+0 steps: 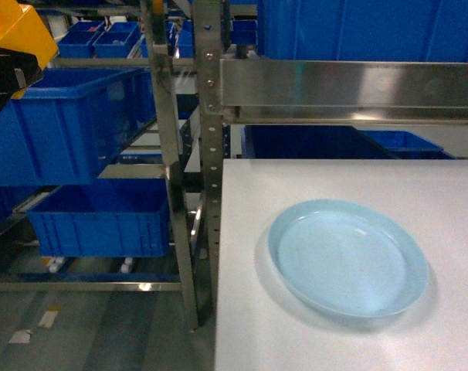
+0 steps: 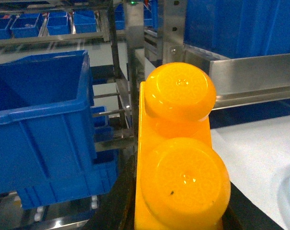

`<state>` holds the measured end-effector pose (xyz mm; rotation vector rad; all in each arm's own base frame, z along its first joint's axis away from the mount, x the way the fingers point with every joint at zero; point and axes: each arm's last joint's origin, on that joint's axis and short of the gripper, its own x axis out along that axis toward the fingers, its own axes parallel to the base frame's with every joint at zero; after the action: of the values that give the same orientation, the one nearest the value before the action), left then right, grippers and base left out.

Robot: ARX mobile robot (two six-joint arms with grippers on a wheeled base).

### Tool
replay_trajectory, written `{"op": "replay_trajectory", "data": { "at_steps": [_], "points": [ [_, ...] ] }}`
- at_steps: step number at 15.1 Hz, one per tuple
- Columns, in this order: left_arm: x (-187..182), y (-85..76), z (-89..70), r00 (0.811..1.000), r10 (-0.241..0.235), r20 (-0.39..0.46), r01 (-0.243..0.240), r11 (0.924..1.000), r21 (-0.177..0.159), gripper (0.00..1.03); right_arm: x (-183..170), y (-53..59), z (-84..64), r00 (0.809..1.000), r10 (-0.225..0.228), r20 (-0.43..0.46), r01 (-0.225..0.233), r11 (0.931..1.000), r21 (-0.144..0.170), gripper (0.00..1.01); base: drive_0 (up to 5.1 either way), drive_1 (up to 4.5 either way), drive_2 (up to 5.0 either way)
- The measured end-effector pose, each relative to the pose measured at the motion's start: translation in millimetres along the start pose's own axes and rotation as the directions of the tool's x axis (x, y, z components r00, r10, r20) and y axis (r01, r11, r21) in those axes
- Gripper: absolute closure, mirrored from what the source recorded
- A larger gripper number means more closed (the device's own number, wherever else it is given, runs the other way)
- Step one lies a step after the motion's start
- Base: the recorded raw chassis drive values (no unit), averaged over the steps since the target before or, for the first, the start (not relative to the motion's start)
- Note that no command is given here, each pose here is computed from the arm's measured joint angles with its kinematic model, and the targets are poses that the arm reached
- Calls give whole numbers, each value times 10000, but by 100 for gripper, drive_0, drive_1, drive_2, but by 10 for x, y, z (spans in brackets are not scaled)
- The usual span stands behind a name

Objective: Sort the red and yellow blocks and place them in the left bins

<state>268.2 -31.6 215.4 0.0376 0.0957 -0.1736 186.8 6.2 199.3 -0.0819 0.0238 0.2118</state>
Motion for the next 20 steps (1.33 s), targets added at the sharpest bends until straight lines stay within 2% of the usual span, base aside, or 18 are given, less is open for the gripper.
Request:
{"op": "replay_trajectory", "data": {
  "at_steps": [20],
  "points": [
    [-1,4,-5,10000,26,-31,-26,10000,-3,77,-5,1,2,10000,0,4,0,10000,-1,72,-476,355,134]
  ]
}}
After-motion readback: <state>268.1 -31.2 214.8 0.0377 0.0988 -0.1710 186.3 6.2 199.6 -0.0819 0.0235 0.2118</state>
